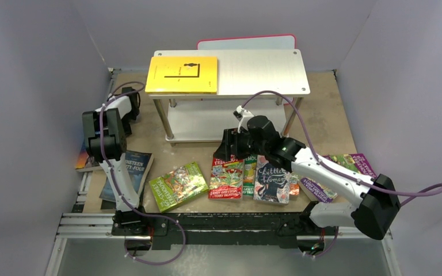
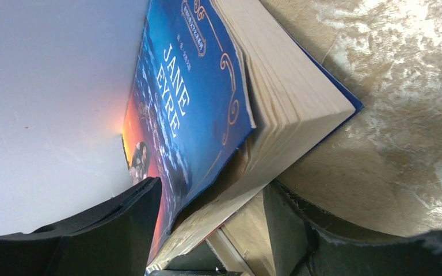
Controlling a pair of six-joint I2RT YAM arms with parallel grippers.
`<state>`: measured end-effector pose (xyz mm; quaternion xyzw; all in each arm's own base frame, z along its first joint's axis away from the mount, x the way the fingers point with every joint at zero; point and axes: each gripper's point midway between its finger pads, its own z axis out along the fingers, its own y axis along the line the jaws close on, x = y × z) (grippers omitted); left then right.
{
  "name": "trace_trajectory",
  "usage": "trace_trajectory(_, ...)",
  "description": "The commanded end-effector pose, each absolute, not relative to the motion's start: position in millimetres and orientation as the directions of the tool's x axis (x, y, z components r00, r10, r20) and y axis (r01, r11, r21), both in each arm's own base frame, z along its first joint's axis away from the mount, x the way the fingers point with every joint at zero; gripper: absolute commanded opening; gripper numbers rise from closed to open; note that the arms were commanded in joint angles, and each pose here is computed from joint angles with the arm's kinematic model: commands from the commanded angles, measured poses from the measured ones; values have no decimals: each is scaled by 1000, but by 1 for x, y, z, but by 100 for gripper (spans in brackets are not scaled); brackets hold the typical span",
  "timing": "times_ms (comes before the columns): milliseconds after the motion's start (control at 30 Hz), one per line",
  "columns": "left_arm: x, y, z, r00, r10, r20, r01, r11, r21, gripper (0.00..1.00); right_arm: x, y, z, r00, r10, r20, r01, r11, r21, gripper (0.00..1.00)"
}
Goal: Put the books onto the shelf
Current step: Pick up the book from the center of the board.
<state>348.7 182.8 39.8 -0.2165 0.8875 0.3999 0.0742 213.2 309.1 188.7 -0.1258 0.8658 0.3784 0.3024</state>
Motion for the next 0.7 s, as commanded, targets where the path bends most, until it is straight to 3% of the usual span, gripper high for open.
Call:
trace_trajectory(0,354,189,26,-891,-326,-316,-452,560,694,64,222,321,215,-766,43,-641,-464,653,598,72)
trace_trajectory(67,355,192,32,-884,-326,-334,-465,543,699,60,222,322,216,-768,39,-640,-465,653,598,72)
trace_trajectory(233,358,191,48,-866,-331,-375,-499,529,686,26,223,319,221,-757,67,-650,-460,652,603,72)
trace_trajectory(300,357,190,58,-855,-334,-396,-518,525,676,18,222,317,224,-747,84,-659,-462,647,607,72)
trace_trajectory(500,356,172,99,-818,-309,-485,-571,543,616,13,220,313,230,-735,102,-670,-467,641,609,71)
trace_trajectory(600,354,168,109,-798,-315,-514,-594,556,582,1,220,312,231,-733,106,-672,-466,642,610,71)
trace_trajectory(667,354,164,111,-791,-325,-518,-602,567,562,0,219,311,232,-731,108,-674,-467,641,609,71)
